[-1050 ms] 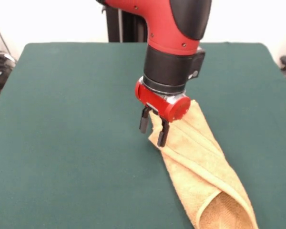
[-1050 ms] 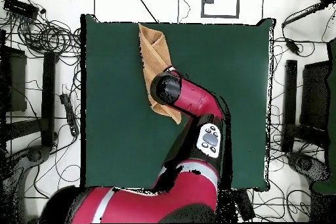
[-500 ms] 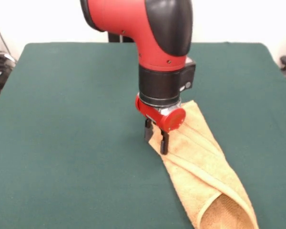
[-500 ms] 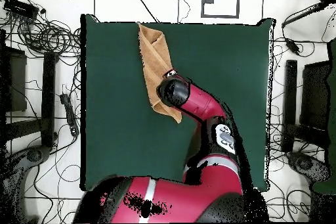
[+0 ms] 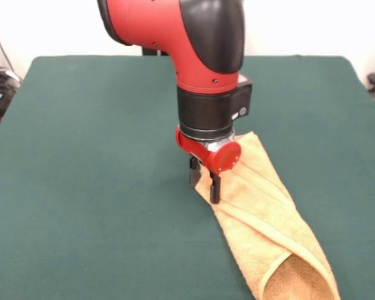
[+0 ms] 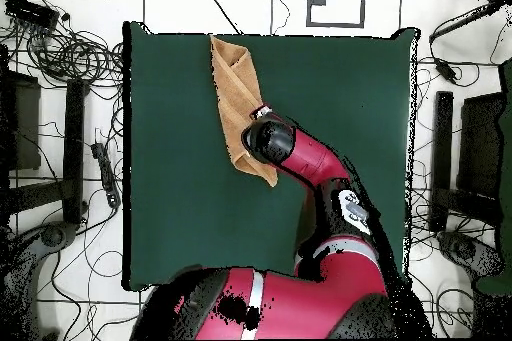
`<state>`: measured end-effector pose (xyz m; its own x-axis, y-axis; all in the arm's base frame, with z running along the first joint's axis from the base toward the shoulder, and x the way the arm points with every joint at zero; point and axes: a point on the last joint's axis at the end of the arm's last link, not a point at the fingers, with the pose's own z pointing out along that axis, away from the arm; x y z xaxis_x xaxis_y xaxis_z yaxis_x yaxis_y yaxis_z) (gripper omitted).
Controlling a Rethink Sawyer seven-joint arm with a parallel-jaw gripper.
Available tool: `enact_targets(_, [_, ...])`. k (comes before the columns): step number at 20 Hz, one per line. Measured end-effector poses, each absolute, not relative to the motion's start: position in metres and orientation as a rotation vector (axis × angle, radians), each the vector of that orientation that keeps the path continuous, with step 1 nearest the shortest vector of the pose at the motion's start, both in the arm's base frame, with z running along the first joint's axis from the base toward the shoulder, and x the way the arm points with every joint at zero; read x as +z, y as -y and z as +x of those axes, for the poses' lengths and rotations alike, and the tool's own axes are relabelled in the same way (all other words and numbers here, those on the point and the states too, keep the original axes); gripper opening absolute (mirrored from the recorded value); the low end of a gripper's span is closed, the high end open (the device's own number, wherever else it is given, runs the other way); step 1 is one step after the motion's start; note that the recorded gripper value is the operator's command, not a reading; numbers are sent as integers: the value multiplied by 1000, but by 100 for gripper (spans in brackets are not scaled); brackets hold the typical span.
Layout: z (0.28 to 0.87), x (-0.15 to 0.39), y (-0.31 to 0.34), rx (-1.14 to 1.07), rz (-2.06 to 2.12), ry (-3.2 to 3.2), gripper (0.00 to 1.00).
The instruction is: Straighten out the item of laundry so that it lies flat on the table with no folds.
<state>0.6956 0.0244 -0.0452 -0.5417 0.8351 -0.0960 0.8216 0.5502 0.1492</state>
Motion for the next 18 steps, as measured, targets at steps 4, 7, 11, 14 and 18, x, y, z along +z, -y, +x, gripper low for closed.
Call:
enact_targets(4, [698,-43,-32,118,1384,-2626,0])
enact_targets(7, [702,-41,-44,117,1345,-2621,0])
enact_targets(11, [703,-41,-64,114,1290,-2623,0])
enact_targets(14, [703,-41,-74,116,1266,-2625,0])
enact_targets(18, [702,-41,-84,117,1250,-2631,0])
